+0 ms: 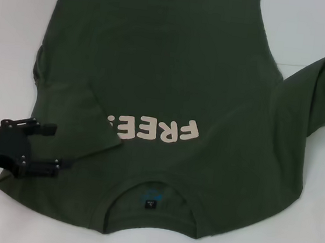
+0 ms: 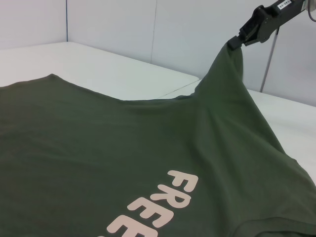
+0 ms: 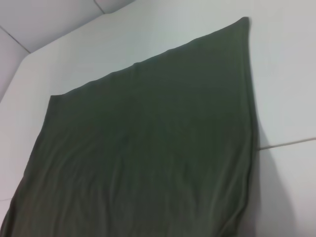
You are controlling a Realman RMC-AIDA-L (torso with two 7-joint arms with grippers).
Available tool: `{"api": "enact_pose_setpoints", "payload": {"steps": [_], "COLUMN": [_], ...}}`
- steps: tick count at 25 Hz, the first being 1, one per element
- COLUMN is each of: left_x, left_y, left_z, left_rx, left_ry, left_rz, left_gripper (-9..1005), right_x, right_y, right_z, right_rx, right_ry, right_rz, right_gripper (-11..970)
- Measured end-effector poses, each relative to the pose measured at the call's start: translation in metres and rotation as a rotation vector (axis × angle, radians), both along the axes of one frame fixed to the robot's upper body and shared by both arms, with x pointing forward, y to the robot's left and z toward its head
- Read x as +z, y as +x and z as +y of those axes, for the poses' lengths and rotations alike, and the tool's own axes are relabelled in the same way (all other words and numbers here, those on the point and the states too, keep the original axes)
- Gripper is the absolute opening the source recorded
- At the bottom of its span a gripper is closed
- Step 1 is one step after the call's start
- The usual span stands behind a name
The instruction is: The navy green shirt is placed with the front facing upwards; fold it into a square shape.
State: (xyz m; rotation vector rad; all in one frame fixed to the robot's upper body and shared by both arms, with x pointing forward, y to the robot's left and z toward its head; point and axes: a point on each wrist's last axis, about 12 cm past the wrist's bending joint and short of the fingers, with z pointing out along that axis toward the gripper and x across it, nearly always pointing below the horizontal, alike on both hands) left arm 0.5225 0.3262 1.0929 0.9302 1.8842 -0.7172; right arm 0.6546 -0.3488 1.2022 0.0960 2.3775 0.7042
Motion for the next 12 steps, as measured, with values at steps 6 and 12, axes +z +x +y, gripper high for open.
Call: {"api": "enact_pose_setpoints", "payload": {"steps": [6,12], "left_x": [0.0,0.0], "left_y": [0.0,0.0], "left_z": [0.0,0.0], "left_rx": [0.0,0.0], "left_ry": [-0.001,-0.002], "left_rz": [0.003,0.004], "left_gripper": [886,885], "right_x": [0.002,0.003], "right_y": [0.006,0.009], "right_z": [0.015,0.031], "right_rx": [0.058,0.113], "right_ry": [-0.042,-0.064], "right_rz": [0.015,0.035], "right_gripper": [3,3]}}
